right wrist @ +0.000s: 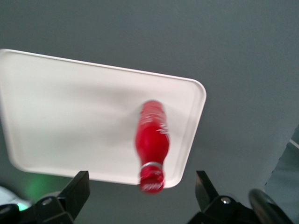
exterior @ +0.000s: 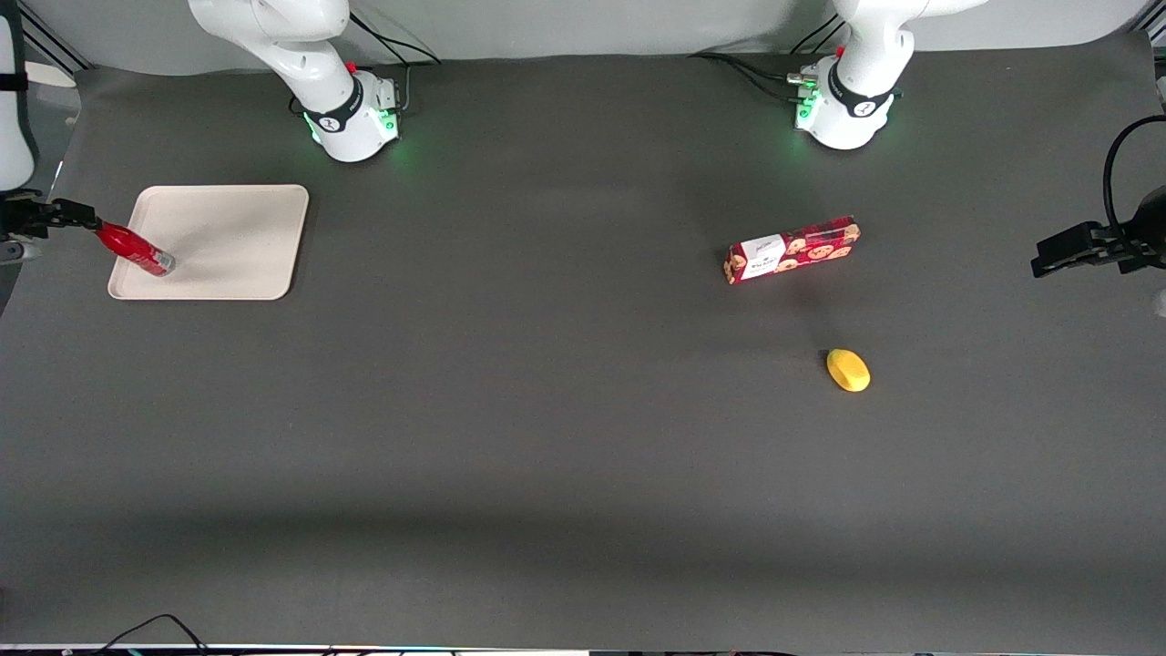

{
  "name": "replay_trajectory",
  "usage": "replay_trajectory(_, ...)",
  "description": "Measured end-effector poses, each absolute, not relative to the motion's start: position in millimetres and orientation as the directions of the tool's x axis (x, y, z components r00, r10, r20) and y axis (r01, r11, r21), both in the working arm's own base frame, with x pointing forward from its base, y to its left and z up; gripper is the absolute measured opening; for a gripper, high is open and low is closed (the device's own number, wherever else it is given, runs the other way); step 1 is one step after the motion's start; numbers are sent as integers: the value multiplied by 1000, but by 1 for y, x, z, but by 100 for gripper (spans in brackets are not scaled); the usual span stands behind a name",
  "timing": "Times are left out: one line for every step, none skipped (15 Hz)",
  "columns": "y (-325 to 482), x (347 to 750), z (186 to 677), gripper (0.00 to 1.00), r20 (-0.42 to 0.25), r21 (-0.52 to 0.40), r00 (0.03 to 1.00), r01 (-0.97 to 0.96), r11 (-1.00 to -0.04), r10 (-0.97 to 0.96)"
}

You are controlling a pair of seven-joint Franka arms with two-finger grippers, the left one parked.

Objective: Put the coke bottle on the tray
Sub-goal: 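Lower the bottle onto the tray and open the right gripper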

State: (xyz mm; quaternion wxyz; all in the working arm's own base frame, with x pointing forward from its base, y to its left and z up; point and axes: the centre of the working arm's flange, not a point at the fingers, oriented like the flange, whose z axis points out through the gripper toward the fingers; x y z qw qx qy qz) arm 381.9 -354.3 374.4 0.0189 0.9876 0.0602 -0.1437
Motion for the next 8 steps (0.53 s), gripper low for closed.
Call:
replay_trajectory(-346, 394, 395, 100, -289, 0, 950, 123, -992, 118)
replay_trajectory(-335, 409, 420, 100, -289, -11, 950, 122, -992, 120)
replay_trajectory(-321, 423, 448, 100, -288, -10, 950, 120, -993, 117)
replay_trajectory(-303, 436, 478, 100, -286, -6, 952, 111, -994, 108)
replay_trajectory(-283, 446, 505, 100, -279, -4, 956, 96, -995, 93)
replay_trajectory(-259, 455, 530, 100, -265, -9, 961, 82, -997, 81)
replay_trajectory(-233, 461, 554, 100, -247, -10, 967, 69, -998, 70)
replay_trajectory(-206, 466, 575, 100, -225, -1, 973, 56, -998, 55)
